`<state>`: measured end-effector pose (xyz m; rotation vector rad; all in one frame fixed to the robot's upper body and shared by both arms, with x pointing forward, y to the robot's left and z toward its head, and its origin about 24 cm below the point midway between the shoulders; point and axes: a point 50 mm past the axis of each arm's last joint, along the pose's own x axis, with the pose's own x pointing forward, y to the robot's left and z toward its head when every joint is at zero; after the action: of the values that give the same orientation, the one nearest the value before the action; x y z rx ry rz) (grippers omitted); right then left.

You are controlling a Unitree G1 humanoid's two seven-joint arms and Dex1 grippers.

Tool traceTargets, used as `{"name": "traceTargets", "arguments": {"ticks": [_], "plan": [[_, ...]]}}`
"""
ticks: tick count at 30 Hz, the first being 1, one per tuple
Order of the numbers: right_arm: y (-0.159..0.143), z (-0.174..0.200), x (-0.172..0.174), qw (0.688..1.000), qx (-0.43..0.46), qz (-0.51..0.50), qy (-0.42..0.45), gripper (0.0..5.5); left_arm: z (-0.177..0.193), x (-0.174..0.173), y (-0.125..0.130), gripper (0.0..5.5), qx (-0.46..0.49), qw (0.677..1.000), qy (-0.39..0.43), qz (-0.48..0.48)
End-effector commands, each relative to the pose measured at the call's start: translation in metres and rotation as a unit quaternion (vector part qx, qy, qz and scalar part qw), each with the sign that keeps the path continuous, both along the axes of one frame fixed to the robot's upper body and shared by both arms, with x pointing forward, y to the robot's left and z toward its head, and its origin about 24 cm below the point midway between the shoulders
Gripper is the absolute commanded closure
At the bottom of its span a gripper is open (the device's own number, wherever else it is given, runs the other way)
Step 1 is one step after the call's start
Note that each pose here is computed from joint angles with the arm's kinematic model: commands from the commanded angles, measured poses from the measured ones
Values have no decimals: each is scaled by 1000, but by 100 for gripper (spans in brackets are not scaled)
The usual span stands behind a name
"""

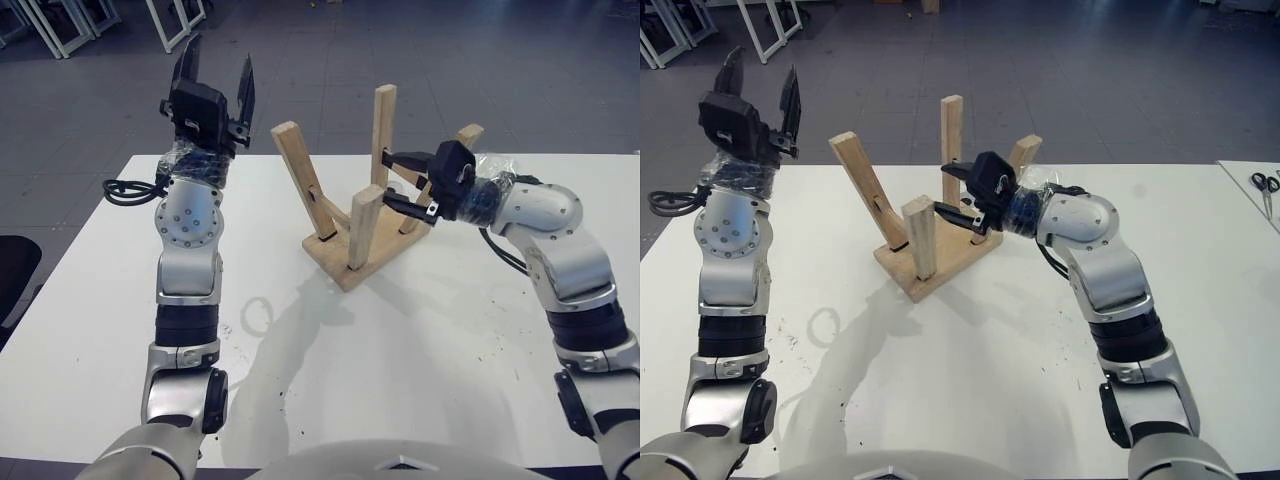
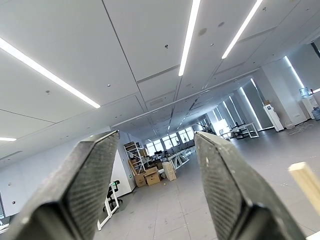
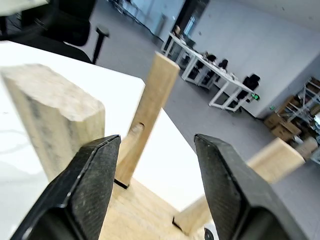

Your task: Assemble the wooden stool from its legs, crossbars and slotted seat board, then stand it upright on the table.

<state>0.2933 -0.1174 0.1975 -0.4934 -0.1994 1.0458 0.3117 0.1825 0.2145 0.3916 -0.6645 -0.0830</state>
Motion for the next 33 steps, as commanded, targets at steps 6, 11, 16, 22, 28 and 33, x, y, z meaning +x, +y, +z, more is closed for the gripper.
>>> {"name": "traceTargets", "arguments": {"ticks": [6, 11, 16, 22, 28, 33], "plan": [[13, 126, 3, 965, 242, -3, -105, 279, 19, -6, 24, 274, -15, 993, -68, 92], [38, 151, 4, 942, 324, 88, -10, 279, 30, -10, 57, 274, -36, 978, -102, 179], [61, 31, 7, 952, 152, 84, 251, 279, 18, -5, 59, 274, -43, 979, -73, 187], [61, 21, 3, 952, 122, 52, 277, 279, 9, 0, 49, 274, -45, 986, -41, 156], [25, 109, 2, 927, 329, 52, 170, 279, 0, 1, 41, 274, -53, 993, -5, 108], [-17, 45, 21, 968, 172, -108, 147, 279, -11, -6, 26, 274, -59, 994, 74, -54]]}}
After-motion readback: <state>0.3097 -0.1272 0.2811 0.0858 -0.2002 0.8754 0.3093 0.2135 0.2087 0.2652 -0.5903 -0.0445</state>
